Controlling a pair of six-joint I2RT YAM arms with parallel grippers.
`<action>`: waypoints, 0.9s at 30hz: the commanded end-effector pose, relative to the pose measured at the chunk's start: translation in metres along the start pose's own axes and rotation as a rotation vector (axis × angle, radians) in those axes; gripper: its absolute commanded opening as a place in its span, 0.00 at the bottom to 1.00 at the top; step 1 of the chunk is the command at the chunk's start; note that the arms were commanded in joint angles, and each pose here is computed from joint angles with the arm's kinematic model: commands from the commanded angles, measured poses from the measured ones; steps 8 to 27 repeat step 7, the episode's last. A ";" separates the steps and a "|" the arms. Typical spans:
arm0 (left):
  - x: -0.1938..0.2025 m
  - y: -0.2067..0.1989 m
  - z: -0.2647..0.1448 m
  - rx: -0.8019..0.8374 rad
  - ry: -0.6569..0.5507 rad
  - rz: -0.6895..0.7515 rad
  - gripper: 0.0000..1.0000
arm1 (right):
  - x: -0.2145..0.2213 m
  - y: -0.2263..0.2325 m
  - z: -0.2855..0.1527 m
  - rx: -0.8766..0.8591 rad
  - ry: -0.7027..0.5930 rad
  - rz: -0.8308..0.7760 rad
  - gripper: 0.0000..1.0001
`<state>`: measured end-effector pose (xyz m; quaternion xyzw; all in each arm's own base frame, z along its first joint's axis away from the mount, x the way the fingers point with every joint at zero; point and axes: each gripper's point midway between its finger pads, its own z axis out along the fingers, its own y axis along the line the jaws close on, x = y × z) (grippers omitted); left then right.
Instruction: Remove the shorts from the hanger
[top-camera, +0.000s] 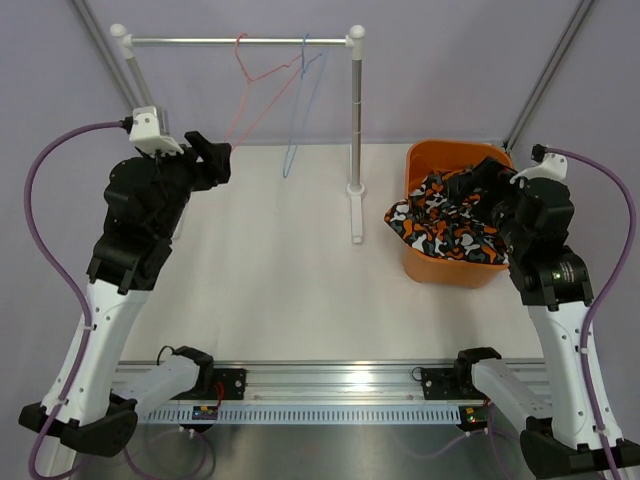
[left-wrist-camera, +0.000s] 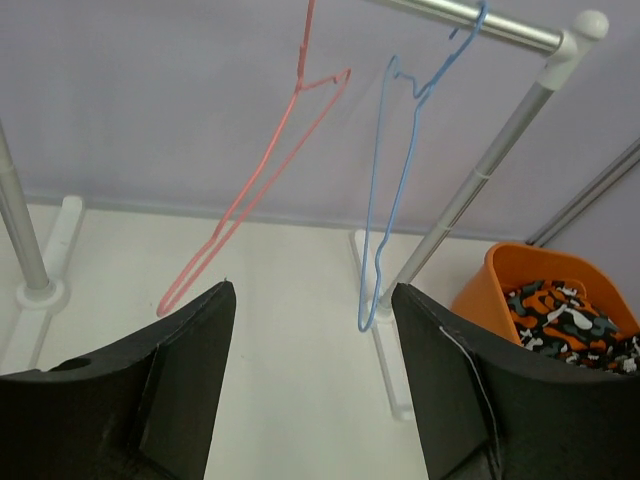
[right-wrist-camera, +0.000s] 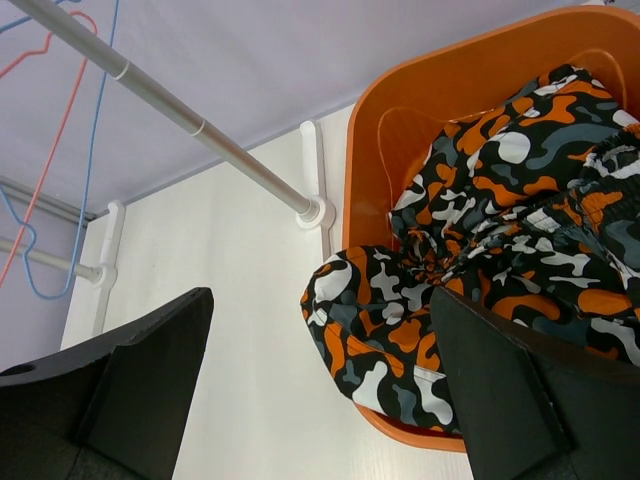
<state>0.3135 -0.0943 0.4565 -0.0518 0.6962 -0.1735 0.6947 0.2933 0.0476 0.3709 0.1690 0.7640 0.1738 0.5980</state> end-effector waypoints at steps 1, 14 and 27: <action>0.017 -0.004 -0.008 0.028 0.062 -0.009 0.68 | -0.020 0.008 -0.022 -0.027 -0.057 -0.020 0.99; 0.026 -0.005 -0.010 0.042 0.090 -0.001 0.69 | -0.027 0.012 -0.030 -0.036 -0.071 -0.018 0.99; 0.026 -0.005 -0.010 0.042 0.090 -0.001 0.69 | -0.027 0.012 -0.030 -0.036 -0.071 -0.018 0.99</action>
